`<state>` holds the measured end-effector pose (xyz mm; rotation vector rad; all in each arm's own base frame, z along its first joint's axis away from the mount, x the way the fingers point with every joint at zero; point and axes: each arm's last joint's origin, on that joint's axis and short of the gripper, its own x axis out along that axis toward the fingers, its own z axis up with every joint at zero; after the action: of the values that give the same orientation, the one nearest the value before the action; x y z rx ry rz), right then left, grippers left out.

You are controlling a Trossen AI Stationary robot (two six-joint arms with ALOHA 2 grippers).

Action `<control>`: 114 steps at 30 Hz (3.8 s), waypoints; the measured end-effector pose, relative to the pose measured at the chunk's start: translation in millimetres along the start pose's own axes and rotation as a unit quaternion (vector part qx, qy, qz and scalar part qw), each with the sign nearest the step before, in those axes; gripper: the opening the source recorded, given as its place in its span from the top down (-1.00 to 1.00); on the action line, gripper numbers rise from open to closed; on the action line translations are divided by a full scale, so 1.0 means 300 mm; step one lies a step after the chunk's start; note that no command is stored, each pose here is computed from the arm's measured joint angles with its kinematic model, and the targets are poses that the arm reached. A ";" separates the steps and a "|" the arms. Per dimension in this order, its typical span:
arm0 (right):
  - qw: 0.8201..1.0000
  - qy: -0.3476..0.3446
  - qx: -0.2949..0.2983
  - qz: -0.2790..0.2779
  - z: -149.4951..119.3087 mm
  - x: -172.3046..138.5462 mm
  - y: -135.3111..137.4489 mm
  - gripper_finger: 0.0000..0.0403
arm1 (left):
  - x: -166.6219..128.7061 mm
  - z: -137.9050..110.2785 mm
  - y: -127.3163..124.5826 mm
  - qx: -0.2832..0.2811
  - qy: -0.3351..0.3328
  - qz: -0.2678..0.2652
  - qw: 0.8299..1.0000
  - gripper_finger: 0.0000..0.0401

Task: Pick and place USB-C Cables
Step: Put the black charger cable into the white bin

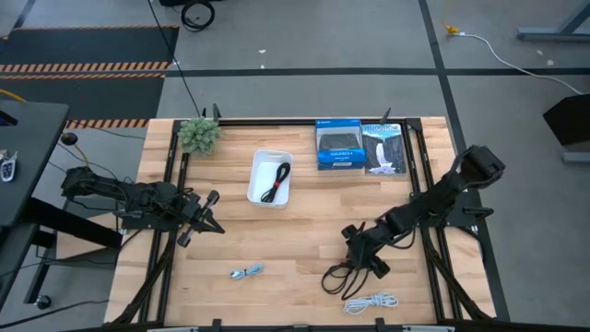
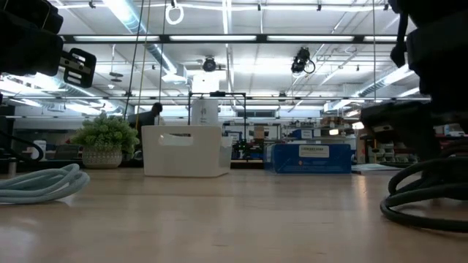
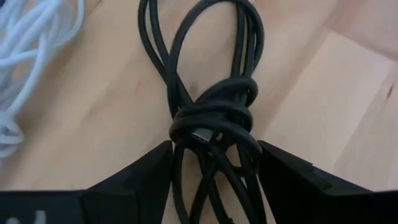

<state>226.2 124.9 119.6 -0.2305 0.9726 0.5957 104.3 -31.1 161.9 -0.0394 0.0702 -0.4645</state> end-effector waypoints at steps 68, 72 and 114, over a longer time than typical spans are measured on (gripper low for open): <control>0.980 -0.129 0.085 -0.123 -0.001 -0.416 -0.143 0.78 | 0.000 -0.001 0.000 0.000 0.001 0.000 1.000 0.94; 0.975 -0.150 0.093 -0.135 -0.004 -0.448 -0.152 0.78 | 0.000 -0.001 0.000 0.000 0.001 0.000 1.000 0.94; 0.760 -0.582 0.106 -0.269 0.084 -0.818 -0.208 0.76 | 0.000 0.000 0.000 0.000 0.001 0.000 1.000 0.94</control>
<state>176.6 -5.9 332.3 0.0924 -0.2737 0.0079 104.3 -31.1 161.8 -0.0394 0.0714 -0.4644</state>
